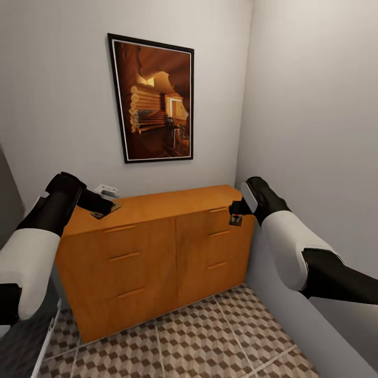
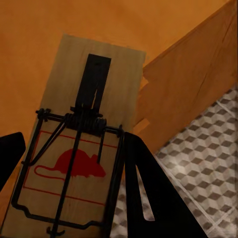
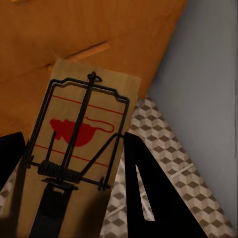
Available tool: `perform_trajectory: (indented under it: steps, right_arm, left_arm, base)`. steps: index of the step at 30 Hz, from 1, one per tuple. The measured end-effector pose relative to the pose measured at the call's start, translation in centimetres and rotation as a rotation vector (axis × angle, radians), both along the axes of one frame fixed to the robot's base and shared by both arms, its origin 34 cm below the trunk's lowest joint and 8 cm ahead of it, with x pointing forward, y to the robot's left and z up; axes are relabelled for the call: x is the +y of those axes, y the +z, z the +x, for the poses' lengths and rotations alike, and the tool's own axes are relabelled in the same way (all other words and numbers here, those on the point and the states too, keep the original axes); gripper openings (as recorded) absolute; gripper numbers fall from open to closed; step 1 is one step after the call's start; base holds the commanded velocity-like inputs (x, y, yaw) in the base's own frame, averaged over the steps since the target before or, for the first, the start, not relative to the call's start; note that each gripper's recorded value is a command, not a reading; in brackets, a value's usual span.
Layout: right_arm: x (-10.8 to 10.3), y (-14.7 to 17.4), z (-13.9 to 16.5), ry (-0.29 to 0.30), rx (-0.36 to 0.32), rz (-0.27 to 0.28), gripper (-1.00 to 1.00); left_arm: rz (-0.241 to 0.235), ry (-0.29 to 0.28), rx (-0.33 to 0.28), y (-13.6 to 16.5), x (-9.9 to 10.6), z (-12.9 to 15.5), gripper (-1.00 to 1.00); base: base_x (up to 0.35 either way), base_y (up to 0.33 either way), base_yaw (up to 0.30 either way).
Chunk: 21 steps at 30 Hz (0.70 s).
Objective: Take the four mousetraps from the cabinet in the bathroom and place them on the bathroom floor. Make sure all four end up on the same floor surface, and ensure that at least two of them are either under or directly next to the same bathroom sink.
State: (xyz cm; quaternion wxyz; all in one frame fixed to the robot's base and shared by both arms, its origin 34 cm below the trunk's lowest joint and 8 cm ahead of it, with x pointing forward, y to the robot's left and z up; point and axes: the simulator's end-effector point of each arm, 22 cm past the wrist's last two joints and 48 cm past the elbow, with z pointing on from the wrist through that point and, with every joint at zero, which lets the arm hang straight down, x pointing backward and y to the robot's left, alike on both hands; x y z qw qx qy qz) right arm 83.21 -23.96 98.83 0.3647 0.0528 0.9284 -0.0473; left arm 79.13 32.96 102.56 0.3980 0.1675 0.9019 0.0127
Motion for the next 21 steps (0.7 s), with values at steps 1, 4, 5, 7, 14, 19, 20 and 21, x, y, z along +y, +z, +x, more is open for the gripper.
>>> perform_trajectory:
  steps: [1, 4, 5, 7, 14, 19, 20, 21]
  right_arm:
    - [0.0, -0.1, 0.0, 0.000, 0.001, -0.001, -1.00]
    - [0.1, -2.1, -0.4, 0.002, 0.035, -0.003, -1.00]
    - [0.1, -2.8, -0.6, 0.003, 0.047, -0.004, -1.00]
    - [0.1, -3.9, -0.9, 0.003, 0.064, -0.005, -1.00]
    - [0.0, -8.0, -1.9, 0.001, 0.100, -0.018, -1.00]
    - [-0.1, -11.2, -2.8, 0.009, 0.121, -0.053, -1.00]
    - [-0.1, -11.7, -3.0, 0.010, 0.127, -0.057, -1.00]
    - [-0.1, -12.0, -3.1, 0.010, 0.130, -0.059, -1.00]
  left_arm:
    - [0.001, 0.002, 0.001, -0.1, 0.1, 0.0, -1.00]
    - [0.021, 0.028, -0.006, -0.3, 0.9, 0.2, -1.00]
    - [0.036, 0.046, -0.017, -0.2, 1.2, 0.4, -1.00]
    - [0.056, 0.070, -0.034, 0.1, 1.6, 0.7, -1.00]
    - [0.062, 0.087, -0.003, -3.2, 1.4, 0.3, -1.00]
    - [0.037, 0.160, 0.028, -7.8, 1.4, -0.3, -1.00]
    - [0.032, 0.175, 0.035, -8.7, 1.4, -0.4, -1.00]
    - [0.030, 0.182, 0.038, -9.1, 1.4, -0.5, -1.00]
  base:
    - [-0.311, -0.118, 0.000]
    - [-0.311, -0.121, 0.000]
    - [-0.311, -0.122, 0.000]
    - [-0.311, -0.122, 0.000]
    - [-0.311, -0.122, 0.000]
    - [-0.311, -0.122, 0.000]
    - [-0.311, -0.122, 0.000]
    - [-0.311, -0.122, 0.000]
